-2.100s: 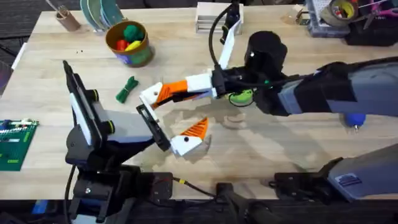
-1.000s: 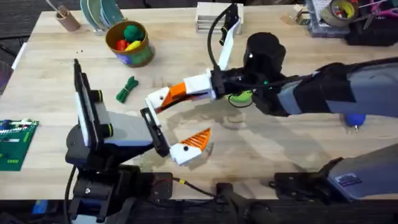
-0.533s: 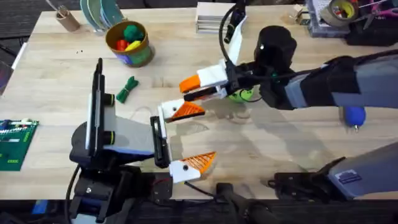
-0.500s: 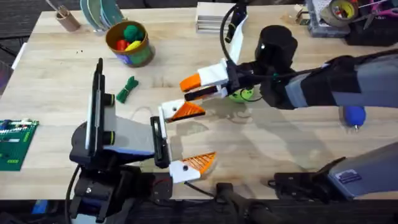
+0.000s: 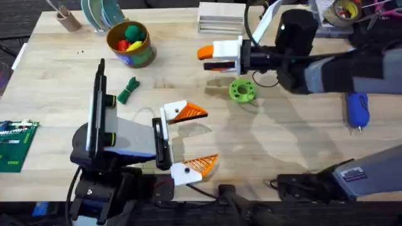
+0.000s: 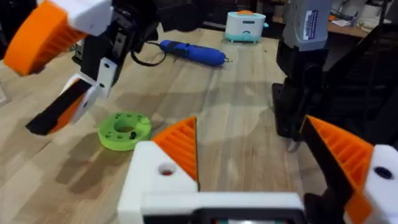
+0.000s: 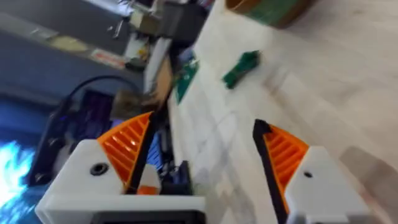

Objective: Pick up the gripper from the table and insert it into the empty holder that is missing its gripper. Then pick up a screw, insert it into the mounting hole, and use the screwdriver to tighten it. Finally, clean up the table by picking up the vegetable and placing it into the bucket.

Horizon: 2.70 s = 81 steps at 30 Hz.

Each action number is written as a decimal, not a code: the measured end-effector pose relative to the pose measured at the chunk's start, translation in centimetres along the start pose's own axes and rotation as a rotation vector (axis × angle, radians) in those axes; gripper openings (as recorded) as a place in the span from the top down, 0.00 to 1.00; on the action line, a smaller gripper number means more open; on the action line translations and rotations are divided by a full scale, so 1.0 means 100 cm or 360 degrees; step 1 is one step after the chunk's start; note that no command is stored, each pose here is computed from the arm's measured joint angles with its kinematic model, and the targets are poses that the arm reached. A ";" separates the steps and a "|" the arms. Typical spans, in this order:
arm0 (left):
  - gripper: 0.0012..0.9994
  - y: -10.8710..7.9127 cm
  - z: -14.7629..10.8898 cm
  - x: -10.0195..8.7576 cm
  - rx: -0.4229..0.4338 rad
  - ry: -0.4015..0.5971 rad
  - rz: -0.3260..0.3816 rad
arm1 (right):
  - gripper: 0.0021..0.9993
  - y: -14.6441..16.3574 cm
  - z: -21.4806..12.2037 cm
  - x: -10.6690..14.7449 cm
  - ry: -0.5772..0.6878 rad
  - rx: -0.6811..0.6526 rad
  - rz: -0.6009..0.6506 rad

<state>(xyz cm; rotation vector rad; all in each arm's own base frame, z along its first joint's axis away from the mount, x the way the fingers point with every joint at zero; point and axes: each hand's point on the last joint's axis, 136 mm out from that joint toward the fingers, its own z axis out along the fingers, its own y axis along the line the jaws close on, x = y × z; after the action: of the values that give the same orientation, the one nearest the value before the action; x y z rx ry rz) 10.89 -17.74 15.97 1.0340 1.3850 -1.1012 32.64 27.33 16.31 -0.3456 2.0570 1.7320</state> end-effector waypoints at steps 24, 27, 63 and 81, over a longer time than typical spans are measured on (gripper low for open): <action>0.01 0.000 0.000 0.000 0.0000 0.0000 0.0000 | 0.01 -0.024 -0.098 0.041 0.0393 0.1237 -0.0383; 0.01 0.000 0.000 0.000 0.0000 0.0000 0.0000 | 0.01 -0.032 -0.096 0.044 0.0418 0.1258 -0.0360; 0.01 0.000 0.000 0.000 0.0000 0.0000 0.0000 | 0.41 -0.076 -0.068 0.085 0.0746 0.1798 -0.0684; 0.01 0.000 0.000 0.000 0.0000 0.0000 0.0000 | 0.56 -0.083 -0.066 0.088 0.0777 0.1805 -0.0683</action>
<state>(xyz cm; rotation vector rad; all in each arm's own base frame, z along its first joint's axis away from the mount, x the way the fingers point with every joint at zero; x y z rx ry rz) 10.88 -17.74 15.97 1.0342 1.3847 -1.1014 27.60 19.99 5.76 -0.7745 2.6437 0.0940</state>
